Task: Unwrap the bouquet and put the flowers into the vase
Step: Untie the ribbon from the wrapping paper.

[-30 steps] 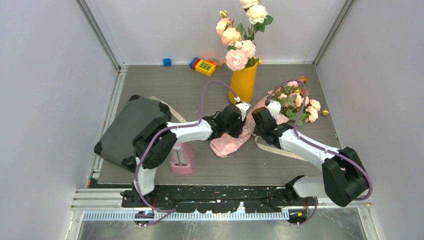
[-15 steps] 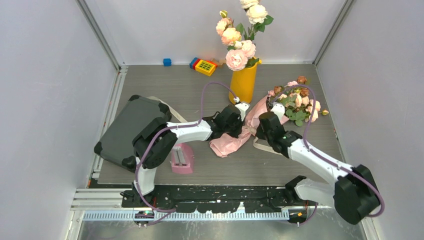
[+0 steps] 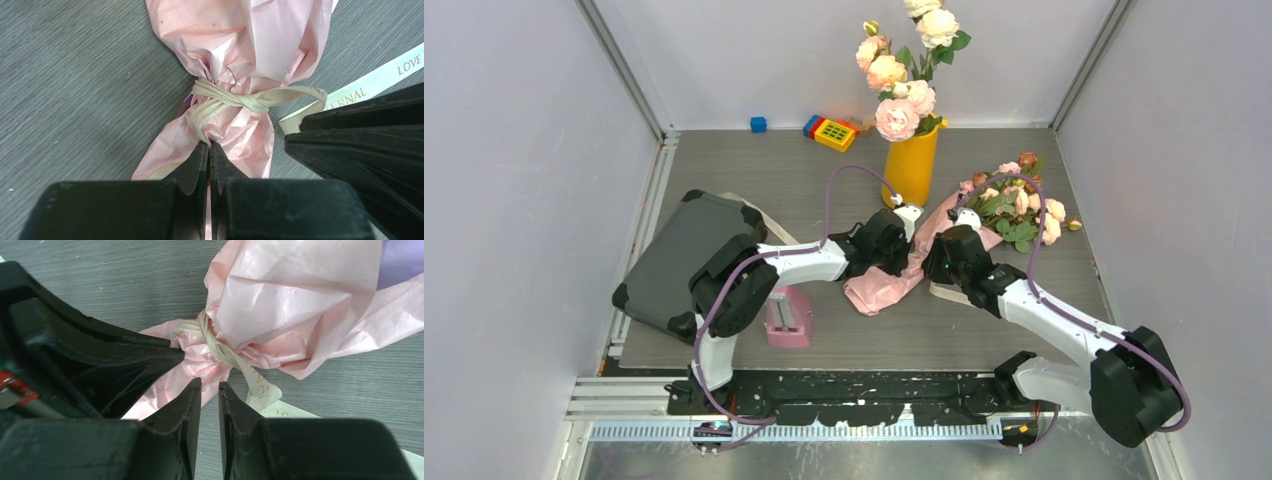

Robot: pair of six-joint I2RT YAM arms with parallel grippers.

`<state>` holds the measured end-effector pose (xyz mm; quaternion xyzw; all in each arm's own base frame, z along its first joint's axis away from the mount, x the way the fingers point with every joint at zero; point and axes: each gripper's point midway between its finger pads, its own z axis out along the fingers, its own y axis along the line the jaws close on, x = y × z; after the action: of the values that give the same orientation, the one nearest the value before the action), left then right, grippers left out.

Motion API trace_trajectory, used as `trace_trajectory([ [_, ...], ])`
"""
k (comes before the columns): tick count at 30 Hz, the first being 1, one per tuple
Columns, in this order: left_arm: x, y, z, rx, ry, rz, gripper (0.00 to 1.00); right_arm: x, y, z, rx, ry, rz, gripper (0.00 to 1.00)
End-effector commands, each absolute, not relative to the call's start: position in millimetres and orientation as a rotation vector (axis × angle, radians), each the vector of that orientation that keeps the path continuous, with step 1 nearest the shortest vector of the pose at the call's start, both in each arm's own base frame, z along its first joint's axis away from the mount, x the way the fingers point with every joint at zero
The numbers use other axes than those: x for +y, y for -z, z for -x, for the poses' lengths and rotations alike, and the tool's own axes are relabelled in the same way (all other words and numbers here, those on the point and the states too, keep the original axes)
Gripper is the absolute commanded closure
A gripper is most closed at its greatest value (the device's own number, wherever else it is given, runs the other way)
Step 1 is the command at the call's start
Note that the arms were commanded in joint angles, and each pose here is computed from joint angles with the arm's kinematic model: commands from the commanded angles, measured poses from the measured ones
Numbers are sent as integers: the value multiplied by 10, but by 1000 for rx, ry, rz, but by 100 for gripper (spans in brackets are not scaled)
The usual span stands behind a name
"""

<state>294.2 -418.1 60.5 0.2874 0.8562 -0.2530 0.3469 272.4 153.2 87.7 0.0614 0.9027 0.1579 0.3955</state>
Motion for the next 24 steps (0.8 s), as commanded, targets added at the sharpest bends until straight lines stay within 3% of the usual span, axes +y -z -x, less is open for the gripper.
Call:
trace_trajectory([
  [1,-4211,-710,-2899,2206,695,-753,100,1635,-1084,-2975,2195,-414,-134,76],
  [24,-4192,-750,-2891,2210,677,-784,100,1579,-859,-3144,2245,-269,-78,79],
])
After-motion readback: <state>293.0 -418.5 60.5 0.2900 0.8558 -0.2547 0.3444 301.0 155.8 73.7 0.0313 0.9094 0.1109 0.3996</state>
